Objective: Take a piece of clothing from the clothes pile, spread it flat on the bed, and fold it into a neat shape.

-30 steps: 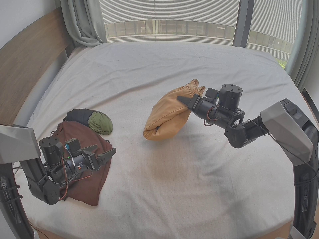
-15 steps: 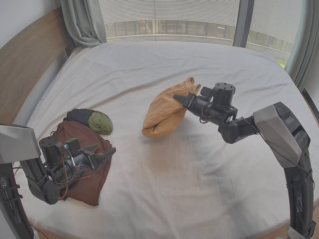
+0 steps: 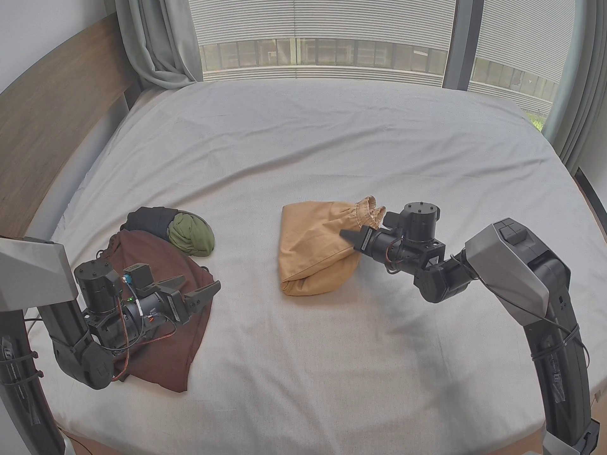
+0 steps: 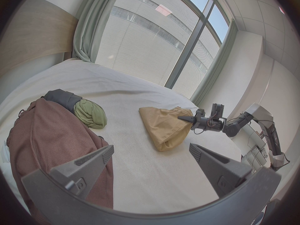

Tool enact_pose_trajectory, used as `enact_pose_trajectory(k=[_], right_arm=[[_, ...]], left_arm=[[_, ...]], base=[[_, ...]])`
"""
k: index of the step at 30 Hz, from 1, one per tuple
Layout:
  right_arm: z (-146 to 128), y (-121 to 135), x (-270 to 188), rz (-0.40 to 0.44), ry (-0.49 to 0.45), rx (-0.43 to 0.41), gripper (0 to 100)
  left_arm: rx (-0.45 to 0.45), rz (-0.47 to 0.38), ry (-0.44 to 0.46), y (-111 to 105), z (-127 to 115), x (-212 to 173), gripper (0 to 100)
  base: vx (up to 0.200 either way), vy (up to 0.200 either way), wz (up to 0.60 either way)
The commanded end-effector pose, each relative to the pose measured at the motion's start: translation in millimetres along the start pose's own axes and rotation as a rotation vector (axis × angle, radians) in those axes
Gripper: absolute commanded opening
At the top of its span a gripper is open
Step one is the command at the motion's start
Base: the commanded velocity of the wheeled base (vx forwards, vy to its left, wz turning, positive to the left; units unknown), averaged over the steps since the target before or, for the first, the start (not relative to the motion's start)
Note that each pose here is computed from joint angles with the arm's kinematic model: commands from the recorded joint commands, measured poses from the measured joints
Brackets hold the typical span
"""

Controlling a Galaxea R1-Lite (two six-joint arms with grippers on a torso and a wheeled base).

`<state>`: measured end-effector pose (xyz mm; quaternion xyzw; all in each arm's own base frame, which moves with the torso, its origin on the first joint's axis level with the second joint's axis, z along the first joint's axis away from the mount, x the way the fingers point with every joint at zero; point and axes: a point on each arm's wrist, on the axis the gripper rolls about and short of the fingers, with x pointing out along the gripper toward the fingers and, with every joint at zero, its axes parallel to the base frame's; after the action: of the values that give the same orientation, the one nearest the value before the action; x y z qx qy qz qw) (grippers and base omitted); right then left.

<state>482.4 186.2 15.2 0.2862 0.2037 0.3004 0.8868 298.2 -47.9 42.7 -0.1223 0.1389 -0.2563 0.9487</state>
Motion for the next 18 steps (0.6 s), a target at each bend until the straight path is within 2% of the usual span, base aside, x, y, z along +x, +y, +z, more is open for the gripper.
enact_pose_trajectory(k=[1, 10, 18], right_arm=[[-23, -22, -7, -0.063, 0.035, 0.020, 0], [-38, -32, -16, -0.082, 0.043, 0.030, 0], [-36, -37, -18, -0.101, 0.014, 0.027, 0]], left_arm=[[0.001, -0.002, 0.000, -1, 0, 0, 100], [0.002, -0.002, 0.000, -1, 0, 0, 100], [0.001, -0.003, 0.000, -1, 0, 0, 100]], base=[[0.000, 0.000, 0.00], [0.000, 0.000, 0.00], [0.000, 0.000, 0.00]])
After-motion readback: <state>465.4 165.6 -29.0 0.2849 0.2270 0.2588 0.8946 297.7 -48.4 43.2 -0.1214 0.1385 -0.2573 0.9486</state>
